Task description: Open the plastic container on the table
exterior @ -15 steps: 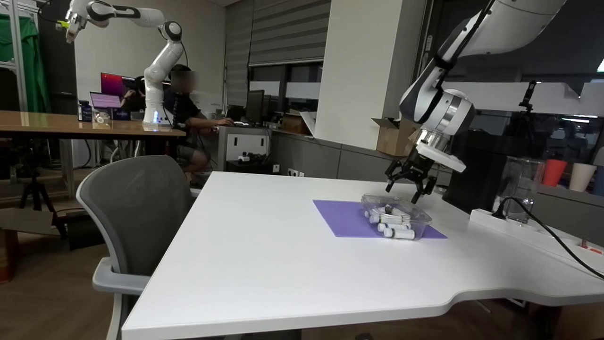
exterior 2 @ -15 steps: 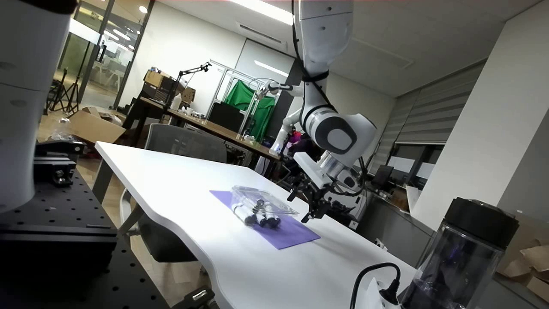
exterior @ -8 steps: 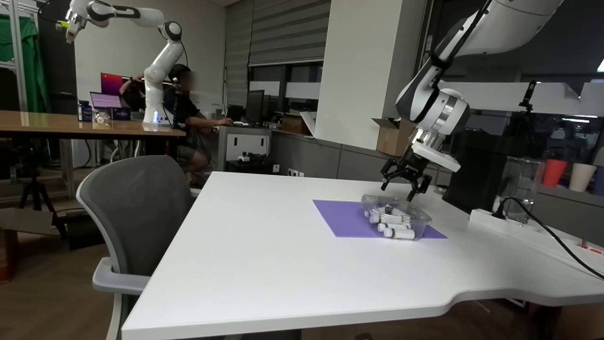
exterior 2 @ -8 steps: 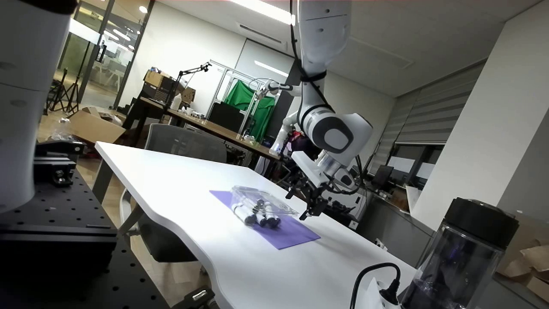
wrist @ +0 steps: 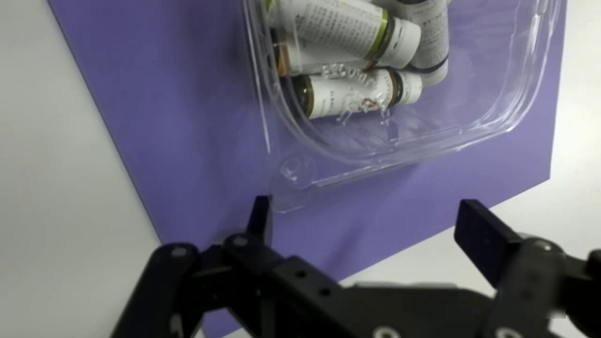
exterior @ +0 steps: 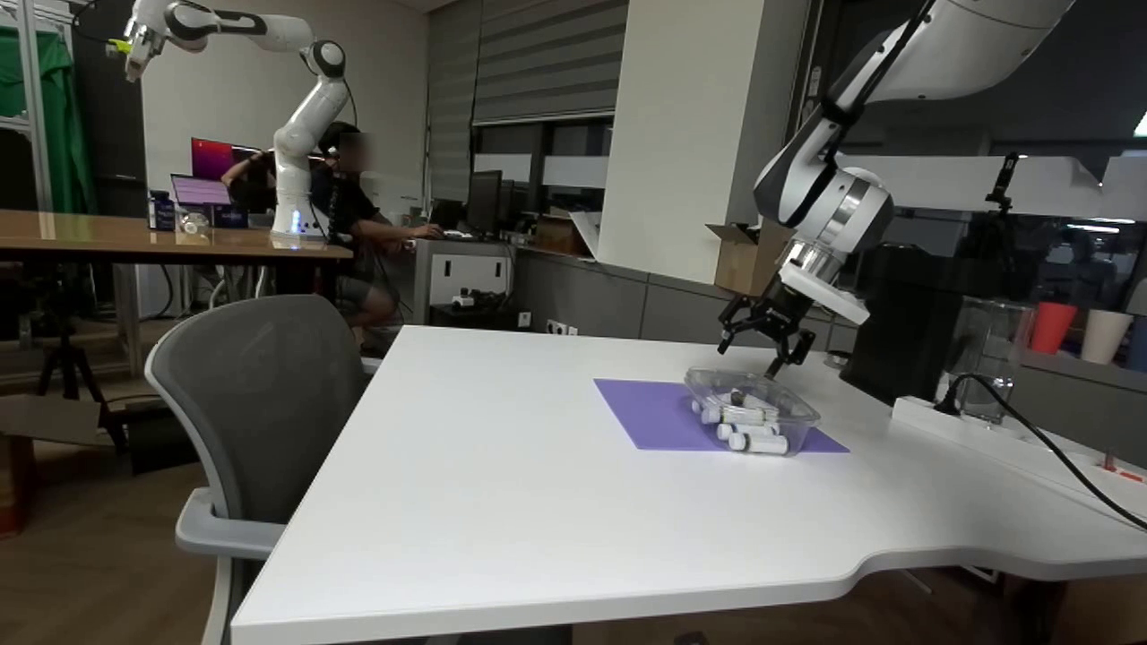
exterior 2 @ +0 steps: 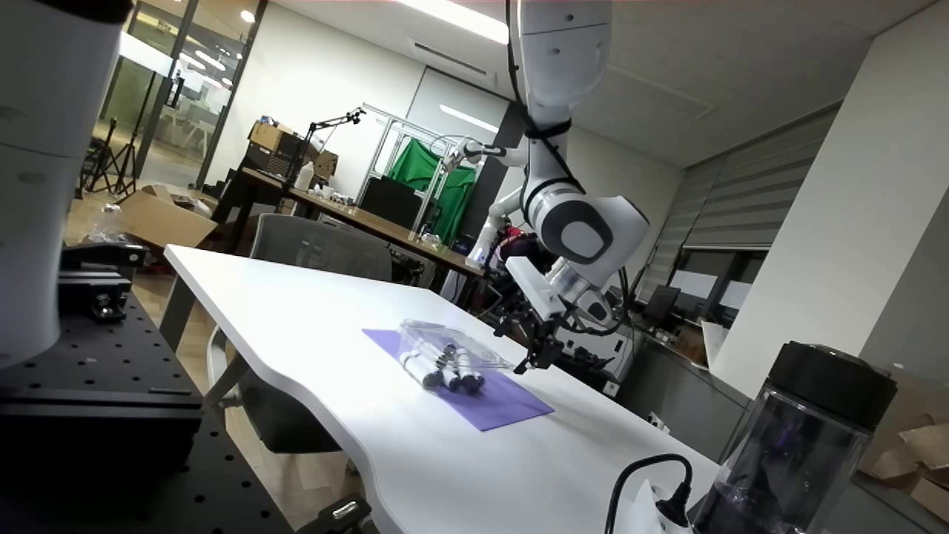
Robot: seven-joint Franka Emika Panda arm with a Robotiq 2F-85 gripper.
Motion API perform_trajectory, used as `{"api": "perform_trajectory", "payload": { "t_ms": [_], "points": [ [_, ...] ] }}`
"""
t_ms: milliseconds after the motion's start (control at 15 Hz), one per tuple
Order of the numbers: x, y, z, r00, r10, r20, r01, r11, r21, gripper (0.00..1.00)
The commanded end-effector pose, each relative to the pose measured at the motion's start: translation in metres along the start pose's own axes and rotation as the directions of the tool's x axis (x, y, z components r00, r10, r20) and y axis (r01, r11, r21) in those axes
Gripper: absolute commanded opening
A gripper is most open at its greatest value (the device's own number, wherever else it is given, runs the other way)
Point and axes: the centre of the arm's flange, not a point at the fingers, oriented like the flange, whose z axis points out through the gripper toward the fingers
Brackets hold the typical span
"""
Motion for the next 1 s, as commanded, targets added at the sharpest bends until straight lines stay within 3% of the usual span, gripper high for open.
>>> {"api": "perform_trajectory", "payload": {
  "t_ms": [0, 533, 933],
  "points": [
    [0.006, -0.002, -0.010, 0.999, 0.052, 0.015, -0.052, 0.997, 0.049, 1.00],
    [0.014, -0.007, -0.022, 0.997, 0.073, 0.027, -0.075, 0.993, 0.089, 1.00],
    [0.022, -0.018, -0.032, 0.979, 0.115, 0.171, -0.144, 0.975, 0.170, 1.00]
  ]
}}
